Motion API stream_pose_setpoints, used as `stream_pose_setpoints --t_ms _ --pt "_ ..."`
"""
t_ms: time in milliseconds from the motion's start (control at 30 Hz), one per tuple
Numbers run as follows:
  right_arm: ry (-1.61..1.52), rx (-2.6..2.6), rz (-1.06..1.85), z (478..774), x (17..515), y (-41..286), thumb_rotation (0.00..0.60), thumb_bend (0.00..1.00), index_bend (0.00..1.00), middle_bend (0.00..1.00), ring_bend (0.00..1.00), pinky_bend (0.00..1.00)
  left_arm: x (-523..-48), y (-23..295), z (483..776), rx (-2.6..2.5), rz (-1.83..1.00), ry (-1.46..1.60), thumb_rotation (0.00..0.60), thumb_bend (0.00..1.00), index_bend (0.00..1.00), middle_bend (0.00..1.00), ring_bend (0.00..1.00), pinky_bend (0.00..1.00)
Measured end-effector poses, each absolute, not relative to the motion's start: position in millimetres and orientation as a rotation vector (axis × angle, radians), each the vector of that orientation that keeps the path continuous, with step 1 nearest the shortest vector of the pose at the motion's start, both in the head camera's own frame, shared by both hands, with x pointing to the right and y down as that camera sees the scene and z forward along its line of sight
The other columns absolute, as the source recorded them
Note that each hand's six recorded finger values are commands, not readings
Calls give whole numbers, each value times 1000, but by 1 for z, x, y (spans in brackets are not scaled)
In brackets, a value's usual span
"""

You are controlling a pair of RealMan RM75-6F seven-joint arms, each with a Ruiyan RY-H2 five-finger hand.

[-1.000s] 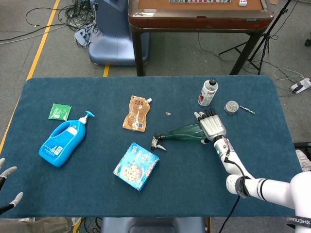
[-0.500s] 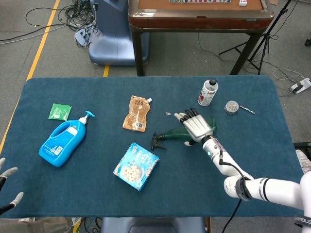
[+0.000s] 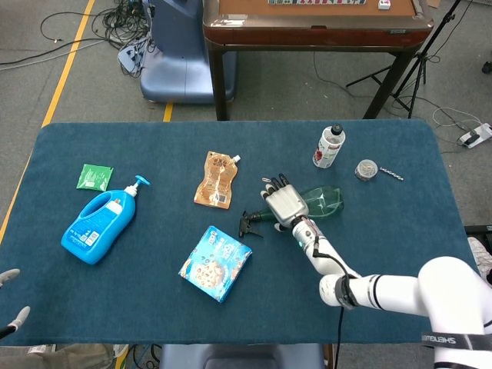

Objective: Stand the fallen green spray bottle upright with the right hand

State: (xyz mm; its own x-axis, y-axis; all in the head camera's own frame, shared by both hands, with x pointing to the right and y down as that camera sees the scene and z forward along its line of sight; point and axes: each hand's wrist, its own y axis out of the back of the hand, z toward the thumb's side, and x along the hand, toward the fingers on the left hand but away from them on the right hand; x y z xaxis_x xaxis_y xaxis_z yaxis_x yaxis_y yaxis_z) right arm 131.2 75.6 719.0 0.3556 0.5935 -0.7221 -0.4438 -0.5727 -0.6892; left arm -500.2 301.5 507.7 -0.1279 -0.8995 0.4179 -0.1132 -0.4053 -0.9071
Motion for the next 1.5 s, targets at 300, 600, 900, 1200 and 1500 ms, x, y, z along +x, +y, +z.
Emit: stream_pose_setpoints --t_ms 300,600,900,1200,1500 --pt "-25 -1538 1416 739 129 82 497 262 252 185 15 0 -502 302 507 -1510 -1593 1162 600 255 252 16 45 32" --pt "9 -1488 1437 750 132 85 496 264 269 198 15 0 -505 302 506 -1507 -1594 1165 600 255 252 16 45 32" --pt "22 -1470 1445 759 132 87 586 307 404 263 40 0 -506 302 506 -1505 -1597 1164 600 255 252 16 45 32" --pt "-49 -1530 1411 754 129 86 600 423 552 386 149 16 -509 304 506 -1501 -1608 1164 600 255 252 16 45 32" --pt "-290 -1765 1339 713 131 78 600 423 568 413 177 61 -506 302 505 -1502 -1595 1161 600 256 252 16 45 32"
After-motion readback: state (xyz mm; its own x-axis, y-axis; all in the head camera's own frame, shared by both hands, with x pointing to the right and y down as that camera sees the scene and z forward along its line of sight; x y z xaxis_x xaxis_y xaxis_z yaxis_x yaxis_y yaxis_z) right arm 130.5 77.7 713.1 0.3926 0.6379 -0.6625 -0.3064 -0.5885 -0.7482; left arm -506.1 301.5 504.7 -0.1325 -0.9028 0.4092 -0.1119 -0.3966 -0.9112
